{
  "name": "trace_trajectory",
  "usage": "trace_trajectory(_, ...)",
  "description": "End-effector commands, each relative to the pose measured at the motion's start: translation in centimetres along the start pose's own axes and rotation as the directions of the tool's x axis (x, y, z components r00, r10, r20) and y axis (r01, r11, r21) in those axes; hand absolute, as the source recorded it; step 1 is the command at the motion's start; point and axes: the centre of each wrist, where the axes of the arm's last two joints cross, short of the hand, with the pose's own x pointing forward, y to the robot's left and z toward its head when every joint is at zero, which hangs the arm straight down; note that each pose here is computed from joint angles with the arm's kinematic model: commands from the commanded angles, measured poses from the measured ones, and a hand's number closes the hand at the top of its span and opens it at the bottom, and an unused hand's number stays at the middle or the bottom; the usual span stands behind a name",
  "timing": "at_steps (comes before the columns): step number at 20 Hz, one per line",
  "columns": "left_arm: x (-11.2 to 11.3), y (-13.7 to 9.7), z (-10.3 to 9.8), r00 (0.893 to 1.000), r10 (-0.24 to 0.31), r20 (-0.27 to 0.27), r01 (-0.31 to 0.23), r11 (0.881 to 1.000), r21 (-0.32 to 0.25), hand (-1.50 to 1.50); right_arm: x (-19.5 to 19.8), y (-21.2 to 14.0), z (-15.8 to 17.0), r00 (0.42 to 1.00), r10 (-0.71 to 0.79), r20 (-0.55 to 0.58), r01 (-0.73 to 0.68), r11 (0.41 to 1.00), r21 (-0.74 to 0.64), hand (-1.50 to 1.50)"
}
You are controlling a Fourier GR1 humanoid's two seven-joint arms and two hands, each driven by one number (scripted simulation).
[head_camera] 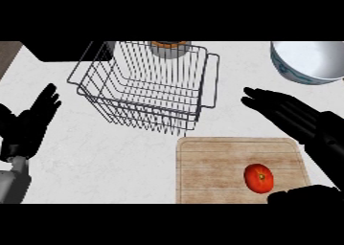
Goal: Pick the tomato from the cutting board and place it in the basket
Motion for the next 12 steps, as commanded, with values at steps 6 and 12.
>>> trace_trajectory(6, 0.5, 0.0, -0.3, 1.000, -0.004, -0.011, 0.003, 1.000, -0.019, 0.00, 1.7, -8.3, 0.2, 0.955, 0.190, -0.229, -0.136, 0.963, 0.234, -1.50)
trace_trajectory(12, -0.9, -0.4, -0.6, 1.000, 0.004, -0.013, -0.004, 1.000, -0.016, 0.00, 0.5, -11.8, 1.3, 0.967, 0.112, -0.227, -0.022, 0.930, 0.367, -1.50)
